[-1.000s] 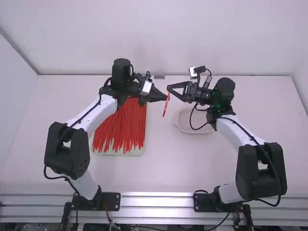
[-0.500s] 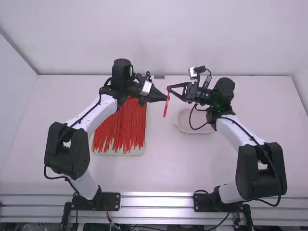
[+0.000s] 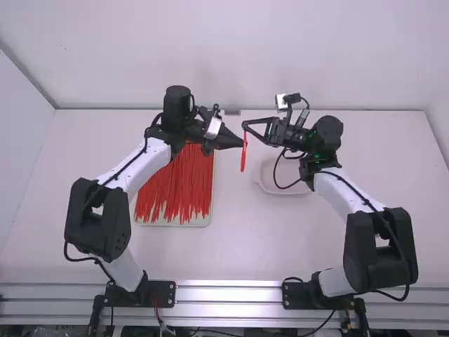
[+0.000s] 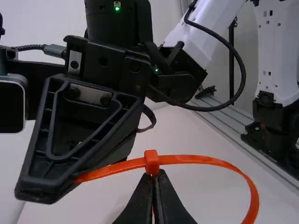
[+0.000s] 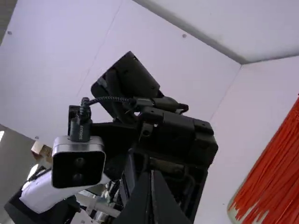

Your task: Fasten the cable tie

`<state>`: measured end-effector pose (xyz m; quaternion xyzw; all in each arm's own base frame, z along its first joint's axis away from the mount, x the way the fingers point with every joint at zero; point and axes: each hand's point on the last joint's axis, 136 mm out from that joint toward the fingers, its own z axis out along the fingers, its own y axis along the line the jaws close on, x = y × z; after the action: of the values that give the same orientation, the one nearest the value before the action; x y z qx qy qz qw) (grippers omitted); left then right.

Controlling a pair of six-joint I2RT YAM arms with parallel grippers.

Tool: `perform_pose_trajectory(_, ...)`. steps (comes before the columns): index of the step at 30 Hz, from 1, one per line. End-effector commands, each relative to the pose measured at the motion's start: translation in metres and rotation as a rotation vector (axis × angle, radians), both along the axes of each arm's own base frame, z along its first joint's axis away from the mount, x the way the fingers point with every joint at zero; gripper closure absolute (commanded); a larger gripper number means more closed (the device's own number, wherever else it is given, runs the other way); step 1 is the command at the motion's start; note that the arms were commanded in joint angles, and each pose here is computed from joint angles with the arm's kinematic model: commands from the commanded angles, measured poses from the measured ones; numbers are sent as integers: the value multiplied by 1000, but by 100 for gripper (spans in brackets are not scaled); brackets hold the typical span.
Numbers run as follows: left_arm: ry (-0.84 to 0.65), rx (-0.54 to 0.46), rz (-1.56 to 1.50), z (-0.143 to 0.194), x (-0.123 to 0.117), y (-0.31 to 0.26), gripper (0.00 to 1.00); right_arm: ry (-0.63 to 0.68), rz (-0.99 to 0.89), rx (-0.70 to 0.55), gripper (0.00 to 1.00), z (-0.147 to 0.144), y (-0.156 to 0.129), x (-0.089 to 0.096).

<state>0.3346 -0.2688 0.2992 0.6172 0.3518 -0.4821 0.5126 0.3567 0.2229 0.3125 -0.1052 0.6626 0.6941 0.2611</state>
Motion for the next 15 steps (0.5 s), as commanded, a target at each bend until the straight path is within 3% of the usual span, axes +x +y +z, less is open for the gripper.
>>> perform_pose_trajectory(1, -16, -1, 1, 7, -4, -3, 98, -40, 56, -2, 100, 14, 7, -7)
perform_pose_trajectory(15, 0, 5, 11, 5, -2, -1, 98, -74, 79, -8, 100, 27, 7, -8)
